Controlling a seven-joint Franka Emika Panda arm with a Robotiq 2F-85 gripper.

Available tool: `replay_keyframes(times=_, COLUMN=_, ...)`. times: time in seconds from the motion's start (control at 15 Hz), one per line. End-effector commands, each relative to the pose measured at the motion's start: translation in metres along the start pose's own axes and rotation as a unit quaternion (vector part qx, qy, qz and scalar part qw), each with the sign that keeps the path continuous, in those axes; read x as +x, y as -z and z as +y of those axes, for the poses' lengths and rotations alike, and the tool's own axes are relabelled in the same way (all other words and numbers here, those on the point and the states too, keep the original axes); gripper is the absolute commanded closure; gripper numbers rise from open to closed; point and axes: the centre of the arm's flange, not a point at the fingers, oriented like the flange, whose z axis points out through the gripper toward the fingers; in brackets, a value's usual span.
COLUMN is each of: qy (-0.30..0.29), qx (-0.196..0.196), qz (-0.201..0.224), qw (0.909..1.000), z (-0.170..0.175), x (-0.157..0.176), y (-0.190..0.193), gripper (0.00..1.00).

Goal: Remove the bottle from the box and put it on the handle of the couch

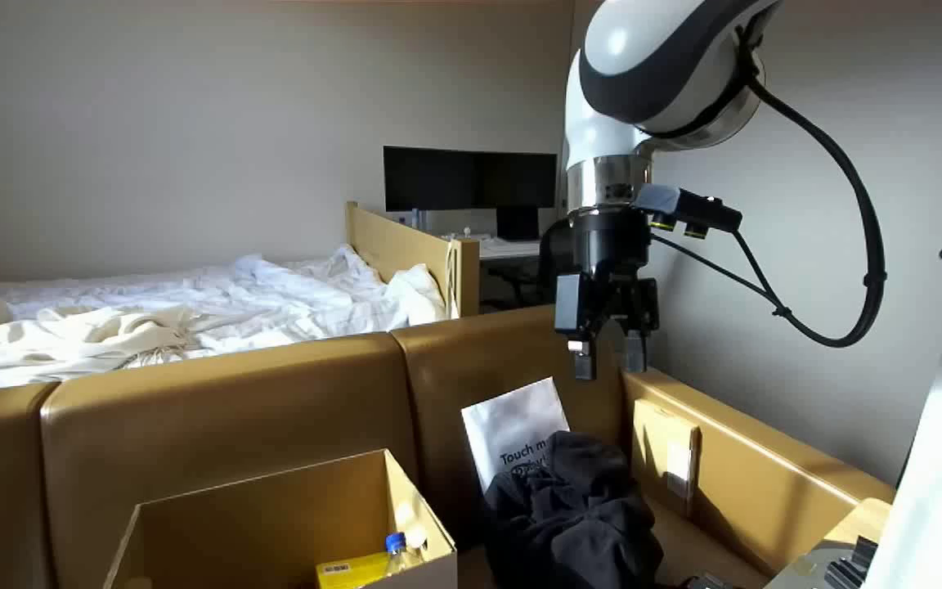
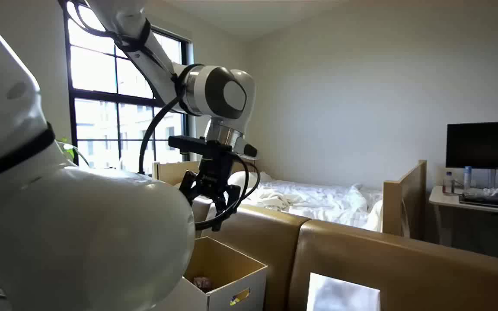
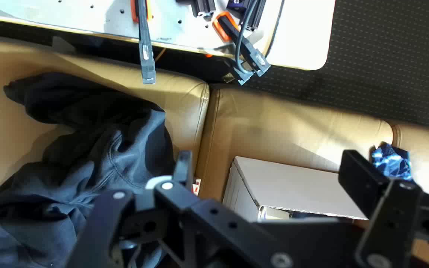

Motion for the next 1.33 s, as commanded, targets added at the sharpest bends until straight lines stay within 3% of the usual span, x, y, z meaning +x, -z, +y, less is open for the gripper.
replay_keyframes(times=0.0, qy=0.0, qx=0.0, qz=0.0, qw=1.0, z=0.0, x=0.0, y=0.0, gripper=0.0)
replay_keyframes(times=1.07, qy=0.0, qx=0.0, qz=0.0, qw=1.0, z=0.0, x=0.0, y=0.0, gripper=0.0)
replay_keyframes(times=1.27, qy=-0.012, qx=-0.045, qz=0.022, qw=0.9986, z=0.008, x=0.026, y=0.016, gripper=0.0)
